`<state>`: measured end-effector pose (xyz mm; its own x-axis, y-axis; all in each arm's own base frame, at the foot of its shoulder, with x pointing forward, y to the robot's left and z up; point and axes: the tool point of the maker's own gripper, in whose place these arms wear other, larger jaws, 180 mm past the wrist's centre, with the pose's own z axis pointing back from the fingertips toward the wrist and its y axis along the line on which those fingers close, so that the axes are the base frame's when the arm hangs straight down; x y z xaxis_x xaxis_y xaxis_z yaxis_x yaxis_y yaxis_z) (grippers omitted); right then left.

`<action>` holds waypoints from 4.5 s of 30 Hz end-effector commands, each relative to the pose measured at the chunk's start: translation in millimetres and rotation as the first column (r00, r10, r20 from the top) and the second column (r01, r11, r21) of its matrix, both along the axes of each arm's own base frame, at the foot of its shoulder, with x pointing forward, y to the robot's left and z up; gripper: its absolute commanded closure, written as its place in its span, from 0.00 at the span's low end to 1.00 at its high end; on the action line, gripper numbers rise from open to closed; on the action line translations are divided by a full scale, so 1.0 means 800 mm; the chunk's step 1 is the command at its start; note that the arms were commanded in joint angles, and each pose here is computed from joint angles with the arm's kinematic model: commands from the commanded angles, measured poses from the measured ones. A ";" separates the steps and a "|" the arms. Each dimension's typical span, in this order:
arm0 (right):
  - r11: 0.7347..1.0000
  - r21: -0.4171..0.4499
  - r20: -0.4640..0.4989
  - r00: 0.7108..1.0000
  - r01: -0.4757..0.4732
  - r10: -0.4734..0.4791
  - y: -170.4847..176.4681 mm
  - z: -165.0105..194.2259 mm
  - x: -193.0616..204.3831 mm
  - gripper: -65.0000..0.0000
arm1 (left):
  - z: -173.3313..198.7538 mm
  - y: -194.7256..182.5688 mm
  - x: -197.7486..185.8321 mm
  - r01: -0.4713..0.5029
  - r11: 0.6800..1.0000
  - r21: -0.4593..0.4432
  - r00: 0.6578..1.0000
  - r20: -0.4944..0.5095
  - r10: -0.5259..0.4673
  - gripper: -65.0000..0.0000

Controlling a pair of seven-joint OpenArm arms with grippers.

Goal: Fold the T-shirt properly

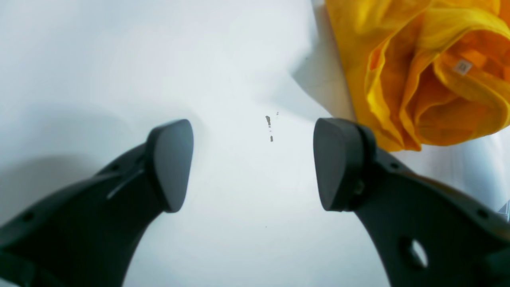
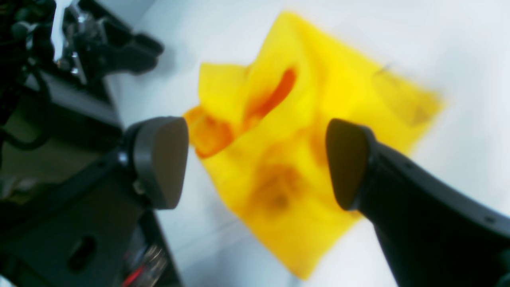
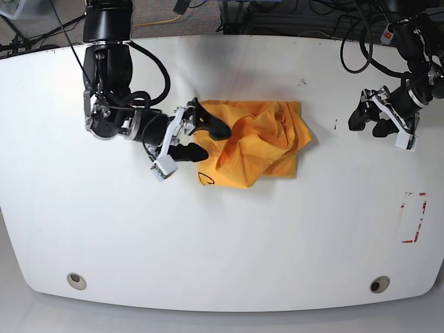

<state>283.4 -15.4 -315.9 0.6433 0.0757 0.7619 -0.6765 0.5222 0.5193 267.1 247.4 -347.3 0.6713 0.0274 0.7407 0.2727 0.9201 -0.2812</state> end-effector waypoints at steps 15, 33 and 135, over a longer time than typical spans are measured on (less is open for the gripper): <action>0.976 -0.011 0.112 0.970 -0.217 0.217 0.206 0.021 0.014 0.20 | 0.026 0.017 0.012 0.009 0.999 0.042 0.998 0.056 -0.011 0.32; 0.957 -0.229 0.220 0.949 -0.176 0.227 0.111 0.009 -0.003 0.20 | 0.079 -0.060 0.023 0.208 0.956 0.206 0.956 0.162 -0.243 0.32; 0.867 -0.445 0.271 0.957 0.223 -0.107 -0.111 -0.073 0.165 0.61 | -0.083 -0.212 -0.027 0.569 0.761 0.312 0.822 -0.182 -0.540 0.32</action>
